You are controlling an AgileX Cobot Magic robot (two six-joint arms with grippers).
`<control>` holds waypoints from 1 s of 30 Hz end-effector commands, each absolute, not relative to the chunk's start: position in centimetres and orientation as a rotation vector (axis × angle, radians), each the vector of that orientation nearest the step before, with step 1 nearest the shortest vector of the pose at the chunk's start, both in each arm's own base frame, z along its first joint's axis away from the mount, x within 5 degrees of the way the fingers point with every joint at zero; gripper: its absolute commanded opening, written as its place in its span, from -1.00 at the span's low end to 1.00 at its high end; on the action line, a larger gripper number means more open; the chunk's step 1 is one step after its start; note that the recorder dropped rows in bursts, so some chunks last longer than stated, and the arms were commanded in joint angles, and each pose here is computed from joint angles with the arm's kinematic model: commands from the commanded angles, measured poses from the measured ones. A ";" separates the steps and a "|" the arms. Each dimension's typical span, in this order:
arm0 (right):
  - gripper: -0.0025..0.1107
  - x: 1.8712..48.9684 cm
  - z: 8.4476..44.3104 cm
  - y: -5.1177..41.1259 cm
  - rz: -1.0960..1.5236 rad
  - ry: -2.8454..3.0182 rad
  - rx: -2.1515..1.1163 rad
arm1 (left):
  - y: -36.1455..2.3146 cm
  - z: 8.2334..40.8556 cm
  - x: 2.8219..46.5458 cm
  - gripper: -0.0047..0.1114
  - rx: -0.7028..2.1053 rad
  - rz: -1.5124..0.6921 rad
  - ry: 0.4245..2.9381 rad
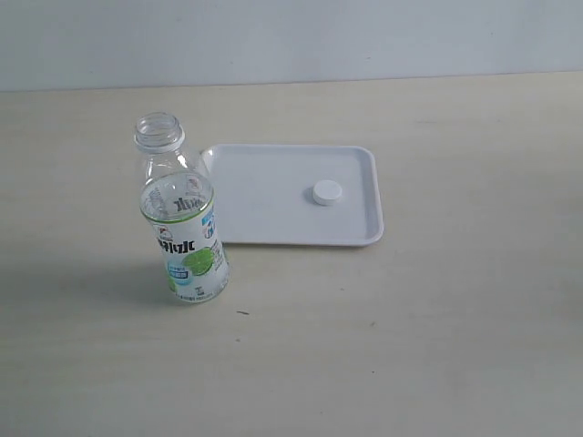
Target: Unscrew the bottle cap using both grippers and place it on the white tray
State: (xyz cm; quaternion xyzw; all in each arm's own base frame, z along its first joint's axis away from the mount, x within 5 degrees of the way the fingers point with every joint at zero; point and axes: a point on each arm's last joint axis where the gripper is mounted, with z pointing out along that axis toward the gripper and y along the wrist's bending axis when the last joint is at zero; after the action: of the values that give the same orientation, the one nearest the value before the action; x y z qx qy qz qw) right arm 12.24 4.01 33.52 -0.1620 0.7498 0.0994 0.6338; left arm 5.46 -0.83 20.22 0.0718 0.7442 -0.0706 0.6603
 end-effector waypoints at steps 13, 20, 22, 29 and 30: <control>-0.96 12.2 33.5 4.0 0.230 1.714 -0.366 | 0.6 18.7 5.5 -0.92 -0.125 -0.050 1.764; -0.96 12.2 33.5 4.0 0.230 1.714 -0.366 | 0.8 18.2 5.3 -0.92 -0.156 -0.030 1.827; -0.96 12.2 33.5 4.0 0.230 1.714 -0.366 | 0.7 18.2 5.3 -0.92 -0.162 -0.040 1.828; -0.96 12.2 33.5 4.0 0.230 1.714 -0.366 | 0.2 18.1 5.3 -0.92 -0.140 -0.108 1.842; -0.96 12.2 33.5 4.0 0.230 1.714 -0.366 | 0.1 18.1 5.3 -0.92 -0.118 -0.108 1.842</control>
State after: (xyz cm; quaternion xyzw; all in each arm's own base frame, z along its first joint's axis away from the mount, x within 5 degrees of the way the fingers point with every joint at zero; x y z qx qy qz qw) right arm 12.24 4.02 33.50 -0.1625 0.7502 0.0998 0.6331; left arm 5.34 0.39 18.11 -0.0671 0.7959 -0.0384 0.6005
